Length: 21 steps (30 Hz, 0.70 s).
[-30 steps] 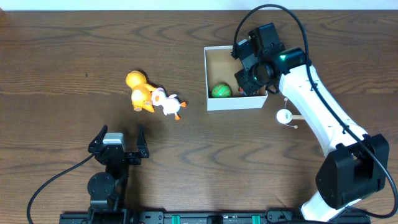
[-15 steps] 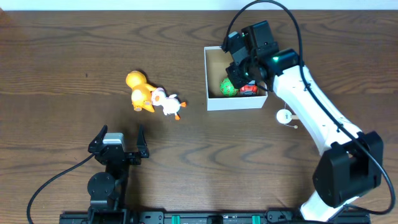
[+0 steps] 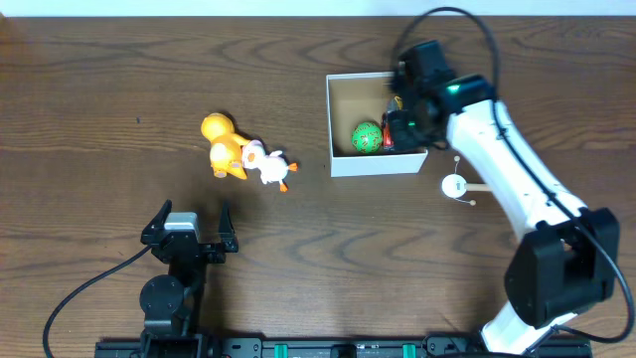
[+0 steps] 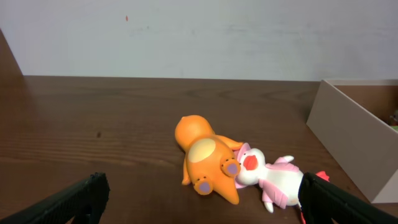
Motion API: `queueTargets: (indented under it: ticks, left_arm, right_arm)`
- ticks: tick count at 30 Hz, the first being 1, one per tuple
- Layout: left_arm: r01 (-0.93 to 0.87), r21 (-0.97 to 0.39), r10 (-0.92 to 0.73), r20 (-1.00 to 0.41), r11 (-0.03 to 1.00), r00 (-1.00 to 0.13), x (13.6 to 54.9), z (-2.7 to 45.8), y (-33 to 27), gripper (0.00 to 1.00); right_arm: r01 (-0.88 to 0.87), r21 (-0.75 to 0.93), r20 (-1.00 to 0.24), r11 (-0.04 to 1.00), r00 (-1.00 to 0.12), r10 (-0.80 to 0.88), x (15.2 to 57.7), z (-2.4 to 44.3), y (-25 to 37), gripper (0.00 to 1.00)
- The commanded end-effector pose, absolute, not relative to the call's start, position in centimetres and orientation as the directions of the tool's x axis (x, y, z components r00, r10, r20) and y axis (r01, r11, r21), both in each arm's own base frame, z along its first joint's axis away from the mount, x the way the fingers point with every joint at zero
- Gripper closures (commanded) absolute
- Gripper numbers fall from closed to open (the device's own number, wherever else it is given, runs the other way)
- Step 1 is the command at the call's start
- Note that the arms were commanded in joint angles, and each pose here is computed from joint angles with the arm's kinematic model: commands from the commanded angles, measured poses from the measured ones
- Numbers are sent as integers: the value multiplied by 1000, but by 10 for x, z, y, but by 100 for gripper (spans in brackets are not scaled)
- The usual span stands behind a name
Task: Pack container
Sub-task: 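Move the right gripper right and grasp the small white stick toy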
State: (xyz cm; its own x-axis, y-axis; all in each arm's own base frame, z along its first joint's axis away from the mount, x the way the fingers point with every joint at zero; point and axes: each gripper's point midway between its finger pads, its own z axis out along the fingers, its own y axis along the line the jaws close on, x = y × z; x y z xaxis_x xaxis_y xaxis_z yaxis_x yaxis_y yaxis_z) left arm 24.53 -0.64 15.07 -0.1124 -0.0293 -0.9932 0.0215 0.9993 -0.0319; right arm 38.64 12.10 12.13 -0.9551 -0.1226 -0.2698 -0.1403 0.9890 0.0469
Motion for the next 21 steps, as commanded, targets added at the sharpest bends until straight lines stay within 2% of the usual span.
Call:
queueTargets:
  ticks: [1,5,9,12,16,20,21]
  left_arm:
    - [7,-16,-15,-986,1000,-165,244,134,-3,2]
    - [7,-16,-15,-986,1000,-165,244,134,-3,2]
    - [7,-16,-15,-986,1000,-165,244,134,-3,2]
    - [7,-16,-15,-986,1000,-165,244,134,-3,2]
    - [7,-16,-15,-986,1000,-165,244,134,-3,2]
    - [7,-16,-15,-986,1000,-165,244,134,-3,2]
    - [7,-16,-15,-986,1000,-165,244,134,-3,2]
  right_arm:
    - [249,-29,-288,968,-930,230,384,134,63,99]
    - [531,-54,-234,846,-830,506,364,125,25,99]
    - [689,-73,-226,721,-716,661,351,101,2,99]
    - [781,-86,-224,619,-620,752,337,72,-9,99]
    - [828,-74,-228,556,-557,799,327,42,-17,97]
    - [864,-74,-226,499,-502,835,317,24,-27,92]
    - [875,-75,-225,479,-482,846,314,21,-30,88]
